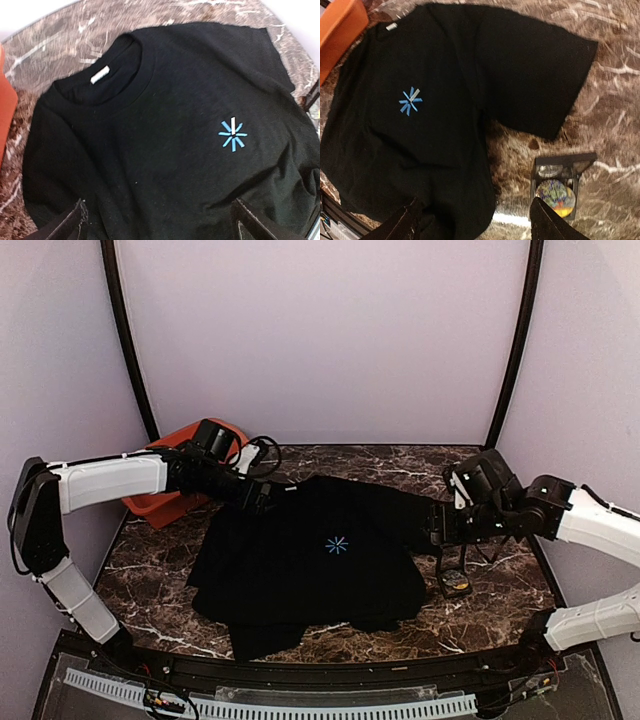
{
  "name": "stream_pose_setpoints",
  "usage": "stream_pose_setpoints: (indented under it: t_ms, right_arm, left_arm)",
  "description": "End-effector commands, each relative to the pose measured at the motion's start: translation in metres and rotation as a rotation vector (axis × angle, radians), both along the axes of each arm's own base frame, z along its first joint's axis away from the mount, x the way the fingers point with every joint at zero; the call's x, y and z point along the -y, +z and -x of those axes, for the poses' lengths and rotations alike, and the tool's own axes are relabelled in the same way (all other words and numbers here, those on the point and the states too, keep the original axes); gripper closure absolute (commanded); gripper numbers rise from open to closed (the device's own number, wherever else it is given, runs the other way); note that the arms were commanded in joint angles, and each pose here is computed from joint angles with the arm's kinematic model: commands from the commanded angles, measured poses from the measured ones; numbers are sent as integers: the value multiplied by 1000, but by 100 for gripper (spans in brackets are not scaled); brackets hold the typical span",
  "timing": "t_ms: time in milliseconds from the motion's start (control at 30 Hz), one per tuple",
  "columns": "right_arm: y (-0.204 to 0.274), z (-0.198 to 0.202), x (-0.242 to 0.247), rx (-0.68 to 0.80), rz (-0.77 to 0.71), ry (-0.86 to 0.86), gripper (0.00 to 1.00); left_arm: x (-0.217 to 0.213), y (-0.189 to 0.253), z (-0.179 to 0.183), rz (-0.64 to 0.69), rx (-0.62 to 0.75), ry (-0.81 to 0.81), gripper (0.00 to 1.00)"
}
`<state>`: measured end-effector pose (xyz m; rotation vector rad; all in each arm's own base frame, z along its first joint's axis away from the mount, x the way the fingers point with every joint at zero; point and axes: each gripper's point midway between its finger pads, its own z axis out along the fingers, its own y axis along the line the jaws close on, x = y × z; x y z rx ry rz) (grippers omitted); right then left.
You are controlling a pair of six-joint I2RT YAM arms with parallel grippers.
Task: Pin the brooch onto the clothing
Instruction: Pick up the brooch box from the center of the board.
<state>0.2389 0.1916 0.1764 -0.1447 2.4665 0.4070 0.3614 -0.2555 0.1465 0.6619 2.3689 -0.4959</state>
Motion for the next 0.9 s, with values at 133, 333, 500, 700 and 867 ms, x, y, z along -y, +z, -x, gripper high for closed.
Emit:
stream_pose_setpoints:
  t_ms: [133, 333, 500, 700, 867]
  right_arm:
    - [-64, 52, 49, -272, 169, -315, 22]
    - [-73, 59, 69, -281, 253, -392, 9]
    - [-71, 43, 73, -219, 360, -376, 1]
    - [-68, 8, 71, -145, 421, -332, 1]
    - [-69, -15, 69, -126, 385, -269, 1]
  left_arm:
    - [0, 24, 12, 40, 51, -26, 1]
    - [0, 37, 14, 67, 82, -36, 1]
    - [2, 44, 17, 94, 90, -43, 1]
    - [2, 47, 18, 100, 101, -45, 1]
    - [2, 47, 19, 100, 102, -45, 1]
